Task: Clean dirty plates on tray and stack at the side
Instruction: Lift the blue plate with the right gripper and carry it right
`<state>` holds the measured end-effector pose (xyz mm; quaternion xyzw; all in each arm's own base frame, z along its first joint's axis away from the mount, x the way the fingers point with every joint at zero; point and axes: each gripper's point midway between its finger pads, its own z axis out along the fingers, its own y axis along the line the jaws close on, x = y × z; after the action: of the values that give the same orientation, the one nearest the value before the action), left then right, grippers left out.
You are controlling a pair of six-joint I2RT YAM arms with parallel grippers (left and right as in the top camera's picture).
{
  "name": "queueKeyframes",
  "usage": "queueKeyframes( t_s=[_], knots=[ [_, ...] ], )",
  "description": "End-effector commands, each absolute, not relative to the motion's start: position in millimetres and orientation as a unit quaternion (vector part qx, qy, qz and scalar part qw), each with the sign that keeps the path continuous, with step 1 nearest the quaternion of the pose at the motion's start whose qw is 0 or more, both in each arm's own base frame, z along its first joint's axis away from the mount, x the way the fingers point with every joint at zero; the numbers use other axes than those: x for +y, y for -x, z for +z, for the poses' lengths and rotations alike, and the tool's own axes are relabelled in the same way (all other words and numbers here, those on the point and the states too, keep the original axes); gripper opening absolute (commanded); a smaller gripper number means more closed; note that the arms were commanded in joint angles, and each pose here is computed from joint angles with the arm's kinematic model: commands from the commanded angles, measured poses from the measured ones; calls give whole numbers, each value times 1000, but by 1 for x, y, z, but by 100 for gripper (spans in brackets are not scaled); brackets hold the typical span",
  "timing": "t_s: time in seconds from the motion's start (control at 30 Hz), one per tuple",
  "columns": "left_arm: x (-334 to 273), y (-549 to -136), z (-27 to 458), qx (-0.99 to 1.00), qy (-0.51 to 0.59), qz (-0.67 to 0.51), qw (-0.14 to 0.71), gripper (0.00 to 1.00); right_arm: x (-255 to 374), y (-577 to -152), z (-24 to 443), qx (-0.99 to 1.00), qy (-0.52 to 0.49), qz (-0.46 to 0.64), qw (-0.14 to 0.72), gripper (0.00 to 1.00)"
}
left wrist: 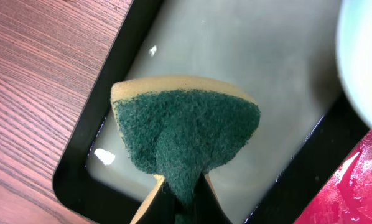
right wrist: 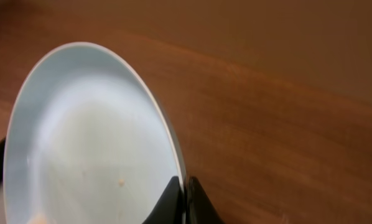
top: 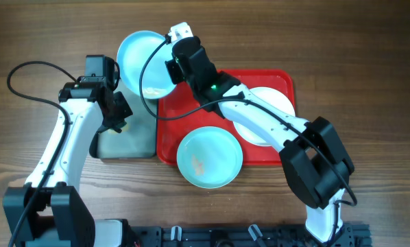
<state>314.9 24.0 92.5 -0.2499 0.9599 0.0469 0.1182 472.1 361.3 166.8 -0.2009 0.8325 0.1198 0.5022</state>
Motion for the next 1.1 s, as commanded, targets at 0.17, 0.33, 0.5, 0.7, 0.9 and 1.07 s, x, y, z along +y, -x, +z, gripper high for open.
queueKeyframes(
  t_s=[0.17, 0.33, 0.5, 0.7, 0.9, 1.07],
  knots=[
    [25, -313, 92, 959, 255, 45, 116, 4, 406, -456, 228, 707, 334, -21, 623, 4],
    [25, -313, 92, 959, 255, 45, 116, 4, 421, -446, 271, 638, 345, -64, 685, 4],
    [25, -313, 92, 959, 255, 45, 116, 4, 422, -447, 286, 625, 326, -55, 707, 4],
    [25, -316, 92, 956, 262, 43, 122, 4, 422, -447, 289, 616, 334, -66, 711, 4],
    [25, -316, 92, 956, 262, 43, 122, 4, 420, -448, 288, 622, 327, -60, 709, 4],
    [25, -316, 92, 956, 262, 43, 122, 4, 416, -451, 279, 634, 329, -61, 697, 4]
  ],
)
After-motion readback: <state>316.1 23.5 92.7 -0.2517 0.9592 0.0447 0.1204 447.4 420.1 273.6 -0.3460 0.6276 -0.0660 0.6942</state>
